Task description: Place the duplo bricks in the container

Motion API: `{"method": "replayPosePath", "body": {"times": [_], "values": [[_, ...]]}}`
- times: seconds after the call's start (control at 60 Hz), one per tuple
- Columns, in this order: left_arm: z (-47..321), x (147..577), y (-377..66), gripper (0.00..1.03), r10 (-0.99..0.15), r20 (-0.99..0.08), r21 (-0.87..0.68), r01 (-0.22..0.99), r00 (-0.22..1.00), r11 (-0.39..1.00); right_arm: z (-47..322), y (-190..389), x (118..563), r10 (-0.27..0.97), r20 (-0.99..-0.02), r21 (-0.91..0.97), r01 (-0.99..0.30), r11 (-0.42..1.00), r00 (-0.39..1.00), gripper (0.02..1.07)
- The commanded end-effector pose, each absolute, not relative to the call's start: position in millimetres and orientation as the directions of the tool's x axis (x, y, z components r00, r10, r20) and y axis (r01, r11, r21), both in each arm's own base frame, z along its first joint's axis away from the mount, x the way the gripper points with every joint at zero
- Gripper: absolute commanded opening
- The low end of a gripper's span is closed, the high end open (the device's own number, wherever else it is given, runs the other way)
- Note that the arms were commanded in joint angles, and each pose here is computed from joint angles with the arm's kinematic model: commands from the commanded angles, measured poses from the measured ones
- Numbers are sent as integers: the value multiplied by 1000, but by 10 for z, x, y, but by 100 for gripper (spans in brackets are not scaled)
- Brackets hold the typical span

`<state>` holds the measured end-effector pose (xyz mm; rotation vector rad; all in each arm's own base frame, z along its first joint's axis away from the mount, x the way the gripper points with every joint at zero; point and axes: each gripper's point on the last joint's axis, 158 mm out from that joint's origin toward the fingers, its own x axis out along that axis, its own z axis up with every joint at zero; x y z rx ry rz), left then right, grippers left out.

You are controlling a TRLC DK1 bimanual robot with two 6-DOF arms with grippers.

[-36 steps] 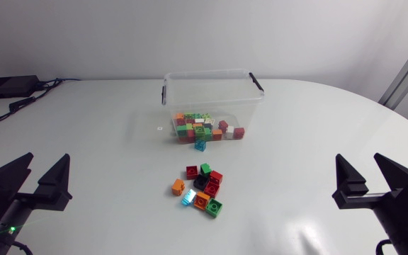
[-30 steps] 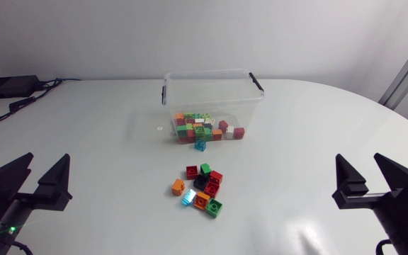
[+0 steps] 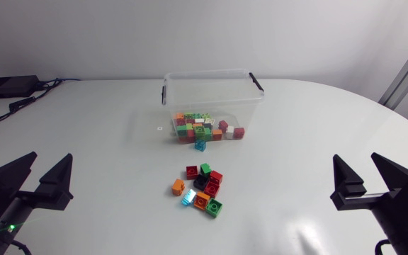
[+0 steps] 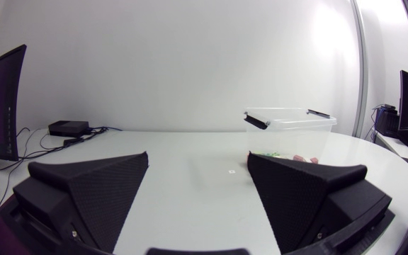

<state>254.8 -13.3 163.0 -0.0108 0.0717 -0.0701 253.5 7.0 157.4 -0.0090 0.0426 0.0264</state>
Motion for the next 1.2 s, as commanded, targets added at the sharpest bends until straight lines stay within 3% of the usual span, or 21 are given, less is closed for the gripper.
{"method": "replayPosePath", "body": {"times": [0.0, 0.283, 0.467, 0.6, 0.75, 0.917, 1.183], "values": [[1791, 2583, -209, 97, -100, -87, -38, 97, 991, 995, 1704, 131, 2516, 53, -23, -23, -53, 998, 998, 103], [1811, 2823, -639, 96, -239, -248, -46, 235, 939, 971, 1916, 188, 2636, 73, -65, -23, -74, 997, 995, 103], [1611, 2988, -948, 93, -295, -389, 22, 328, 873, 944, 1778, 335, 2777, 118, -180, -21, -124, 992, 976, 102], [1186, 3172, -1075, 91, -282, -570, 104, 408, 772, 907, 1623, 465, 2876, 146, -320, -26, -163, 986, 936, 102], [837, 3268, -1190, 91, -269, -690, 134, 484, 672, 865, 1458, 583, 2926, 169, -458, -72, -226, 972, 873, 102], [484, 3261, -1469, 86, -279, -788, 254, 703, 548, 665, 1267, 762, 2918, 218, -563, -53, -298, 953, 797, 102], [289, 3283, -1625, 88, -305, -834, 289, 835, 460, 468, 1098, 1036, 2852, 286, -658, -22, -398, 917, 697, 102]]}}
